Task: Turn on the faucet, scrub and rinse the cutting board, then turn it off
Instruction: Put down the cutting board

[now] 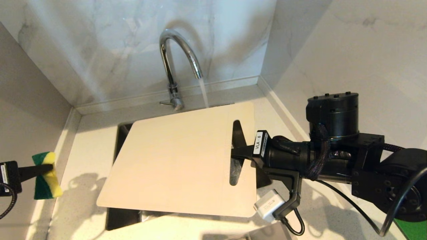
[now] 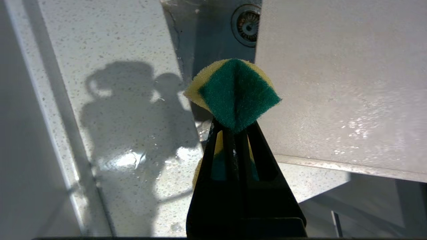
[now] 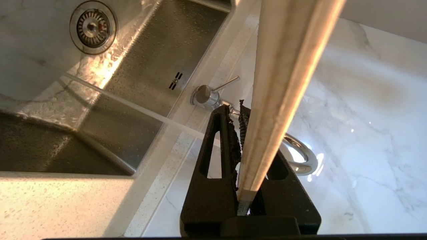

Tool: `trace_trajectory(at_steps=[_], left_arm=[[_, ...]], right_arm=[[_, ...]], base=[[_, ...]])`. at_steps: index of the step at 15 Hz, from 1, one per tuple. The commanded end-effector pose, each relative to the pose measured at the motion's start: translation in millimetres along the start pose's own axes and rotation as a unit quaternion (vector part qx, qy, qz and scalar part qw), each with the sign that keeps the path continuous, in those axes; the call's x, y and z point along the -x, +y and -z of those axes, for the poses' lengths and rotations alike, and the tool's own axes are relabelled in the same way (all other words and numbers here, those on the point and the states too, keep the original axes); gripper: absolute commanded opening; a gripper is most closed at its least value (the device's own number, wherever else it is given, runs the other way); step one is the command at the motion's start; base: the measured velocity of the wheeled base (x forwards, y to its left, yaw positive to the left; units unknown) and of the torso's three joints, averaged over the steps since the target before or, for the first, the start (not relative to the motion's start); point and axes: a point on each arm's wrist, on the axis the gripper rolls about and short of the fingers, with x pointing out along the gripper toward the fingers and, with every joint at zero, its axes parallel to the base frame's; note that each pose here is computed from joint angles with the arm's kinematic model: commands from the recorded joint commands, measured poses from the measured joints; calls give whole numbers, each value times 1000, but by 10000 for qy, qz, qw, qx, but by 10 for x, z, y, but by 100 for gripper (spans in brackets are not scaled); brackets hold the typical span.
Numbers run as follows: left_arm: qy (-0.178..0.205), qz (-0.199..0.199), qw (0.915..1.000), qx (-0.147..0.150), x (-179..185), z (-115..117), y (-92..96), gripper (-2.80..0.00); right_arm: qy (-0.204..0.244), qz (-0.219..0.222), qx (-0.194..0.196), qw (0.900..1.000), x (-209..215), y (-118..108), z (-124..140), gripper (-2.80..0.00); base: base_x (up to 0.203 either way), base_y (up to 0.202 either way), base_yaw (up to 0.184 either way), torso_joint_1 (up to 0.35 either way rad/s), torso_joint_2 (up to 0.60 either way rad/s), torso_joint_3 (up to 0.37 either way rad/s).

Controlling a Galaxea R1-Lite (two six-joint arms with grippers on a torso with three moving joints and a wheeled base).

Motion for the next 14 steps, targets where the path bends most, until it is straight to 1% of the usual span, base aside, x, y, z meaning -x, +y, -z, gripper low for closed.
trace_trajectory(at_steps=[1,3,9,10,12,14], left_arm=[[203,-151,9996,92,-112,16,60,-280],[351,-208,9991,133,-151,82,88,-280],[516,-259,9982,170,-195,146,120,-280],[610,-273,9976,164,-238,160,134,-280],[963,-335,9946,202,-370,248,192,-280],[1004,-338,9942,210,-381,265,199,-280]], right_arm=[[-10,19,72,10000,3,-2,-3,-280],[-6,24,76,10000,10,-6,-5,-280],[-10,19,64,10000,6,-2,-5,-280],[-1,20,68,10000,6,-5,-2,-280],[0,19,68,10000,10,-6,-4,-280],[9,29,75,10000,26,-14,-9,-280]], base=[[0,0,0,0,0,0],[0,0,0,0,0,0],[0,0,0,0,0,0],[0,0,0,0,0,0],[0,0,0,0,0,0],[0,0,0,0,0,0]])
